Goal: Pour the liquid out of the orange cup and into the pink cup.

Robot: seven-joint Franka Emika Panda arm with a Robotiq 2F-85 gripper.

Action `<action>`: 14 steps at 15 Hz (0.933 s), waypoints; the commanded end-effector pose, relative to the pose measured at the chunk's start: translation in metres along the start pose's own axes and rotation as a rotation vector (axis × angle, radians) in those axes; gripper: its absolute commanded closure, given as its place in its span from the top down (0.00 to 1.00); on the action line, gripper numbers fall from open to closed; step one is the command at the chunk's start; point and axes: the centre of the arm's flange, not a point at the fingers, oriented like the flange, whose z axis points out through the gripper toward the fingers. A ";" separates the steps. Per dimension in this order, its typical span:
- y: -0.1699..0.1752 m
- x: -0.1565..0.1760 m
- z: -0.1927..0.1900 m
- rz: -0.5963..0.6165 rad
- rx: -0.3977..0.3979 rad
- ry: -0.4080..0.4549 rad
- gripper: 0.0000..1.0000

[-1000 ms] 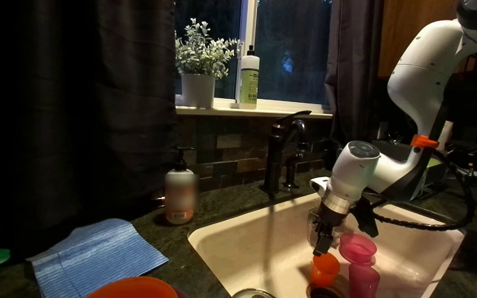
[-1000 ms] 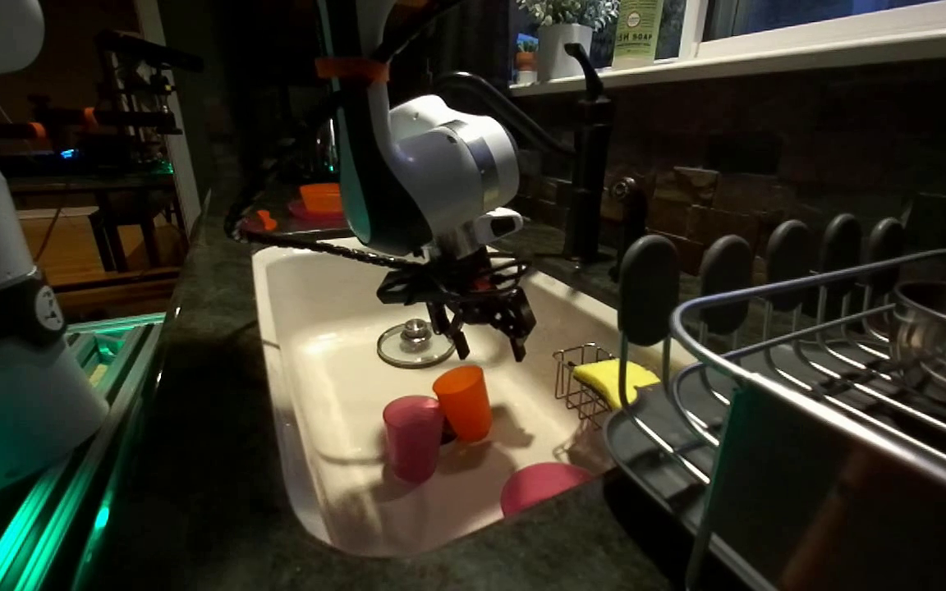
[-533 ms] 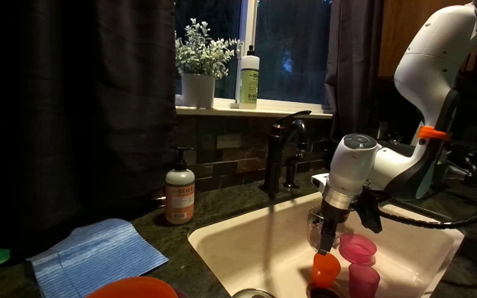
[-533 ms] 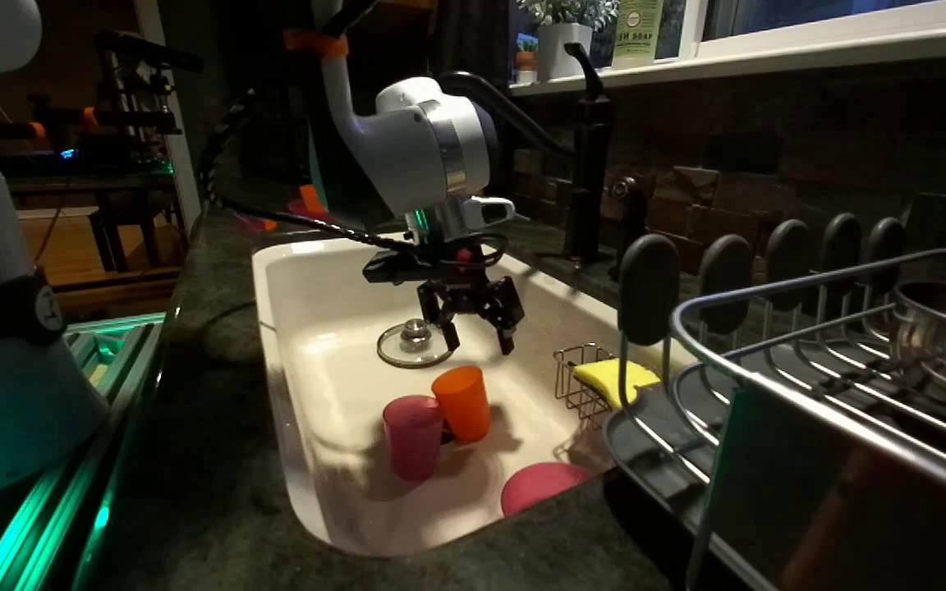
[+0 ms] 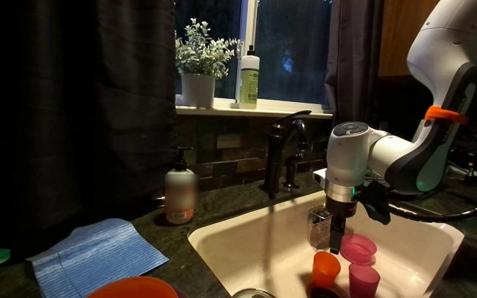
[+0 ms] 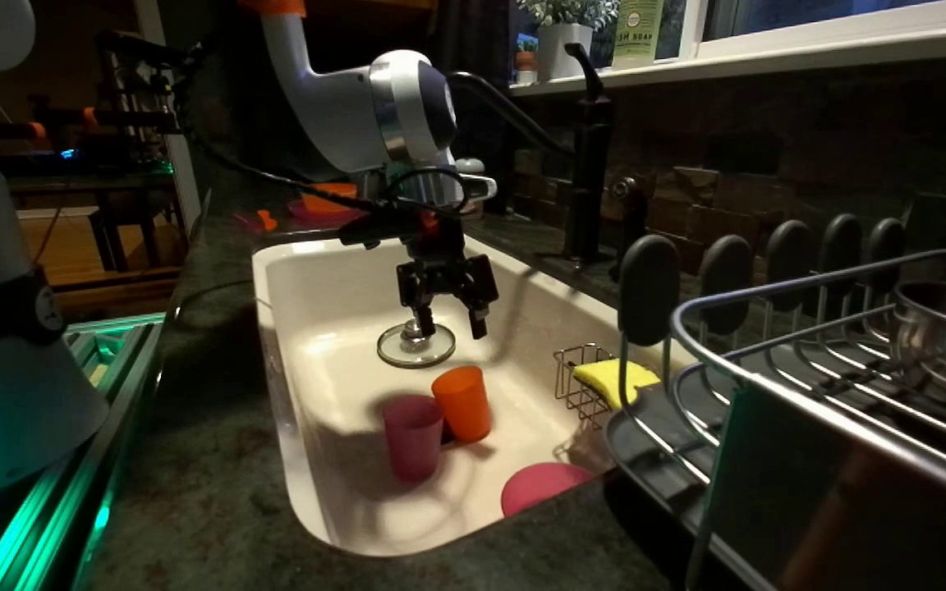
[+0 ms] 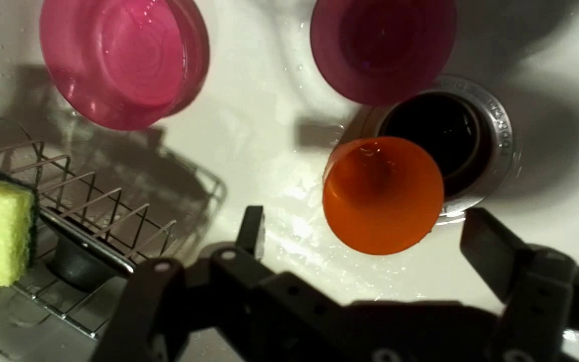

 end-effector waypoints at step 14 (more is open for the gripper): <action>0.009 -0.032 -0.071 0.129 0.010 0.069 1.00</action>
